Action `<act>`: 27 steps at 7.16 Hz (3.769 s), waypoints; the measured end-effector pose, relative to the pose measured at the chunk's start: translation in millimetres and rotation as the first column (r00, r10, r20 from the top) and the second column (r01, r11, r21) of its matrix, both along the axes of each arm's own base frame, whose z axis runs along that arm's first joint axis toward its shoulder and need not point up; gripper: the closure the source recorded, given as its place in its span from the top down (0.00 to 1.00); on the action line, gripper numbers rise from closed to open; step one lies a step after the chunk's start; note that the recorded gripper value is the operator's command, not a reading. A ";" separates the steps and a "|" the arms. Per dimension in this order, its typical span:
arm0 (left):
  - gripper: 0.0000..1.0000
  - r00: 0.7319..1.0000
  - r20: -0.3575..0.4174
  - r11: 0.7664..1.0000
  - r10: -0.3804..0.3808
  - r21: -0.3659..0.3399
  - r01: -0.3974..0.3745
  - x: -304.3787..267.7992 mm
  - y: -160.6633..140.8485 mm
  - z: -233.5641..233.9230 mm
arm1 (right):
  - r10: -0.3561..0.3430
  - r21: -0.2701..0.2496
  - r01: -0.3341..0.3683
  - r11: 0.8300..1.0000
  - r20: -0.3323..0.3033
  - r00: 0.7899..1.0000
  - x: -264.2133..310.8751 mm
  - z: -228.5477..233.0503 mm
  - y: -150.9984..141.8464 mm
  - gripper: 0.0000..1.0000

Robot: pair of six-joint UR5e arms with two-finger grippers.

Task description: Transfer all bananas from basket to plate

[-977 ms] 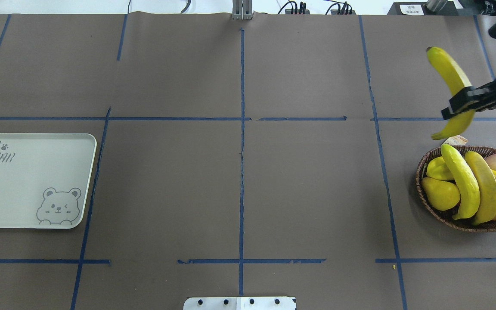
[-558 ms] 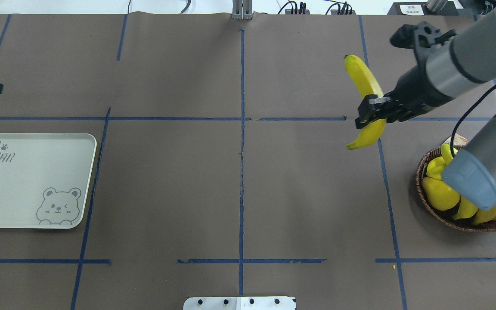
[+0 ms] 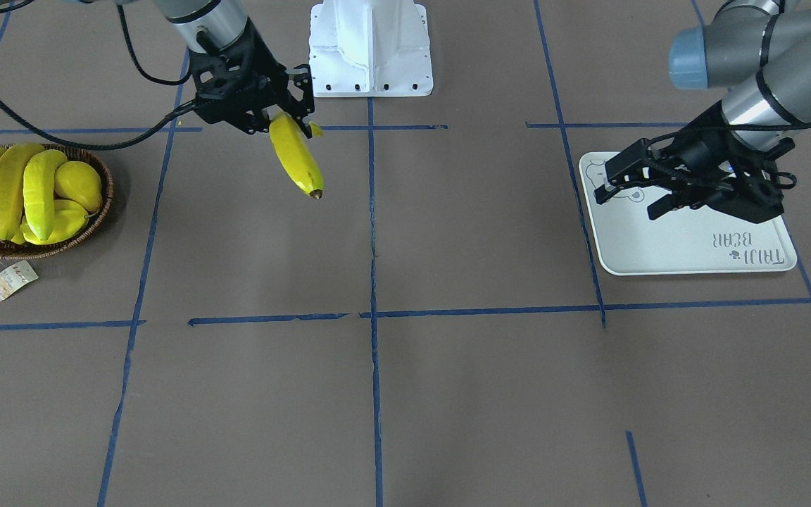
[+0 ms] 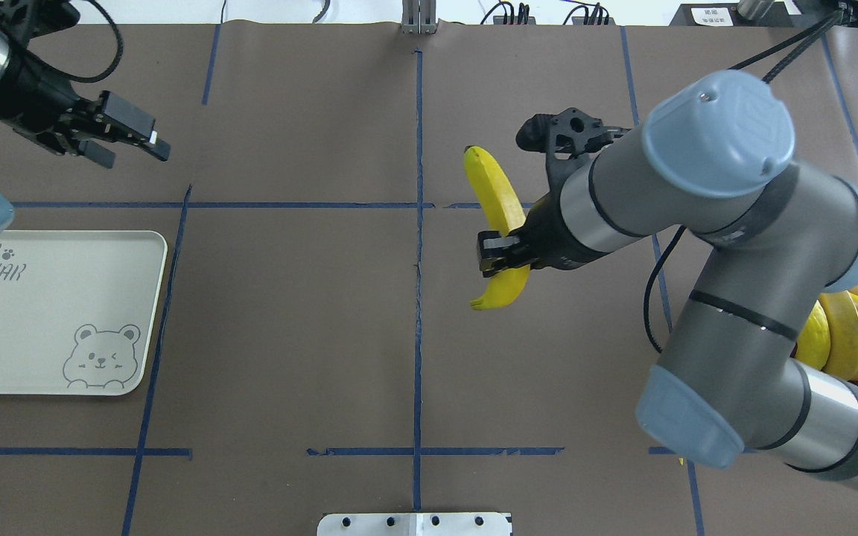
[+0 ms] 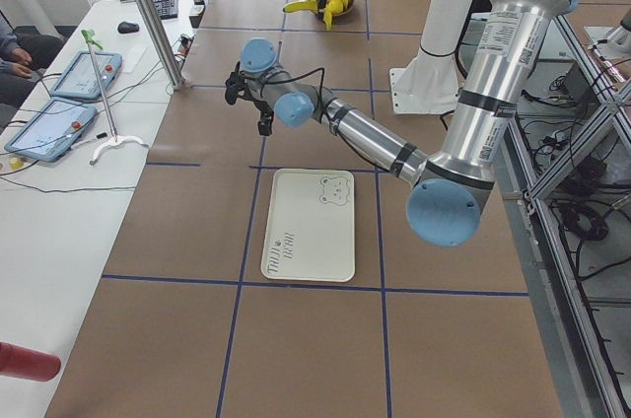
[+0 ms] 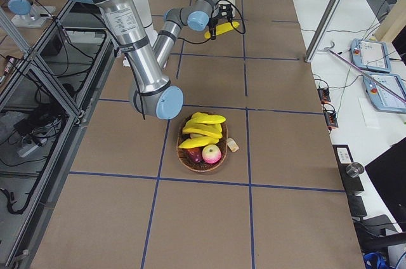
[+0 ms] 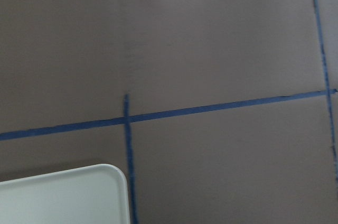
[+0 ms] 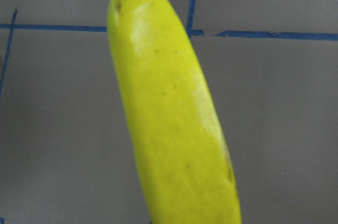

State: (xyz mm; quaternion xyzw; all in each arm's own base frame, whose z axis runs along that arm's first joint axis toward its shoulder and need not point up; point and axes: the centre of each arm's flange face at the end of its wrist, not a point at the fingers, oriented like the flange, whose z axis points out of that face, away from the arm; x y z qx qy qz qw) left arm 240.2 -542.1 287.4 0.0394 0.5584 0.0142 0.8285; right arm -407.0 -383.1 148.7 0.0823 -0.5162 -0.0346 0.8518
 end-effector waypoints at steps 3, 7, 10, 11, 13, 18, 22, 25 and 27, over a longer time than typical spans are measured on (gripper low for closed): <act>0.99 0.994 -0.099 0.993 -0.043 -0.113 0.032 39.1 7.4 -68.9 | 0.055 -0.041 -0.052 0.998 0.085 0.995 -60.0 -26.4 0.1 0.05; 0.99 0.983 -0.153 0.980 -0.105 -0.184 0.076 90.2 27.7 -120.0 | 0.088 -0.065 -0.080 0.995 0.145 0.985 -94.9 -52.6 -6.3 0.05; 0.97 0.970 -0.201 0.973 -0.137 -0.210 0.094 119.5 38.0 -139.5 | 0.086 -0.071 -0.075 0.995 0.166 0.982 -107.8 -73.2 0.9 0.06; 0.78 0.969 -0.206 0.973 -0.133 -0.213 0.088 125.4 41.4 -141.9 | 0.092 -0.071 -0.081 0.994 0.171 0.981 -110.7 -77.5 3.2 0.06; 0.66 0.969 -0.210 0.970 -0.132 -0.230 0.082 132.3 46.2 -143.0 | 0.100 -0.074 -0.088 0.993 0.178 0.979 -111.9 -82.0 4.7 0.06; 0.00 0.969 -0.210 0.968 -0.128 -0.241 0.076 135.9 50.2 -141.6 | 0.107 -0.088 -0.093 0.992 0.183 0.977 -111.6 -83.6 5.3 0.30; 0.00 0.971 -0.203 0.966 -0.128 -0.247 0.076 136.2 50.4 -136.0 | 0.112 -0.091 -0.097 0.991 0.186 0.976 -110.8 -83.9 4.2 0.99; 0.00 0.971 -0.199 0.965 -0.130 -0.249 0.078 135.9 49.4 -132.7 | 0.113 -0.090 -0.097 0.991 0.190 0.975 -109.1 -84.9 3.8 0.99; 0.00 0.975 -0.169 0.959 -0.143 -0.266 0.095 137.1 44.4 -114.1 | 0.110 -0.088 -0.094 0.992 0.195 0.975 -103.1 -85.9 5.2 0.99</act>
